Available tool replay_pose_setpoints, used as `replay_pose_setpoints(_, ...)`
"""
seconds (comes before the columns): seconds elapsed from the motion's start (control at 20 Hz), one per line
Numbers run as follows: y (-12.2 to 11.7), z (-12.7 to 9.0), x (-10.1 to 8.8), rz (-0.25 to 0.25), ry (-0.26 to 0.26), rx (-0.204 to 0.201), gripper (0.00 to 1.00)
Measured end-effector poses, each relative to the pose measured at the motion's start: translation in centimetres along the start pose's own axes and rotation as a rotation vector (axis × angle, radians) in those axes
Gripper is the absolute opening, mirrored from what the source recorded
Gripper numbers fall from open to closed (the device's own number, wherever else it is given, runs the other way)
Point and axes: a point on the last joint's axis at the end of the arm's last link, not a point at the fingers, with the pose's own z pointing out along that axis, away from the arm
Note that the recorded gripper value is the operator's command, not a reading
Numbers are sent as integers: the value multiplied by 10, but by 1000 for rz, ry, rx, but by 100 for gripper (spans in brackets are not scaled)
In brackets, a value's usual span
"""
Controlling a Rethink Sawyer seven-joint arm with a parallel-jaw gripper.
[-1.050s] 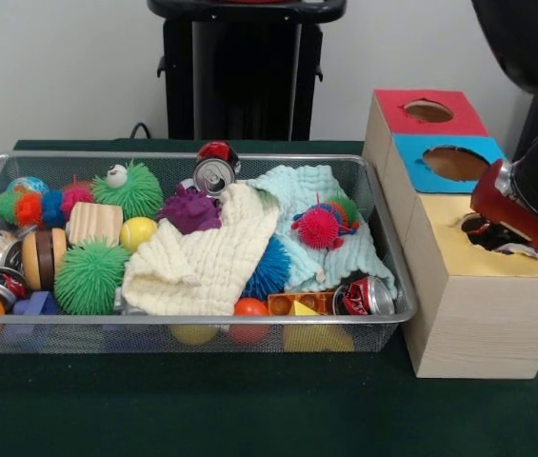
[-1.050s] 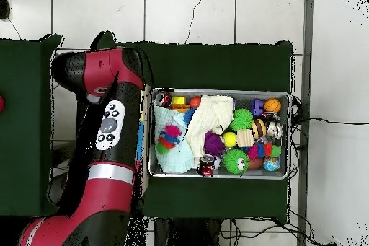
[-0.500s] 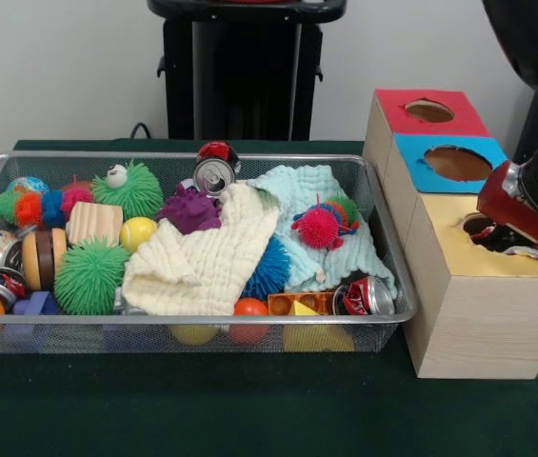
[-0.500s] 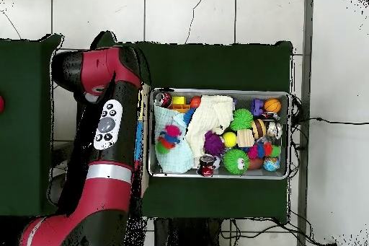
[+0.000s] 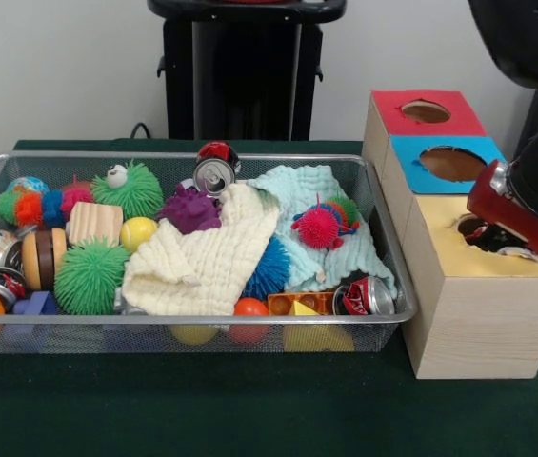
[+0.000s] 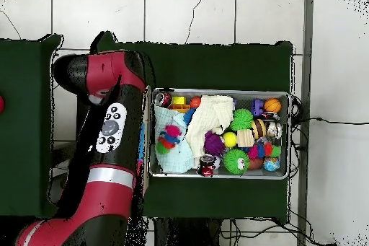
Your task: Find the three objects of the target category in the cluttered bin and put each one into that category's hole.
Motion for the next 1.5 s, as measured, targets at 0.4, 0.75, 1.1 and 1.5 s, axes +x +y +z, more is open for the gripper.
replay_pose_setpoints(0.4, -28, 10, -11, 74, -44, -139, 0)
replay_pose_setpoints(0.75, -43, 21, -14, 73, -13, -276, 0)
replay_pose_setpoints(1.1, -47, 25, -17, -78, 25, -313, 0)
replay_pose_setpoints(1.5, -46, 23, -8, -338, 123, -258, 0)
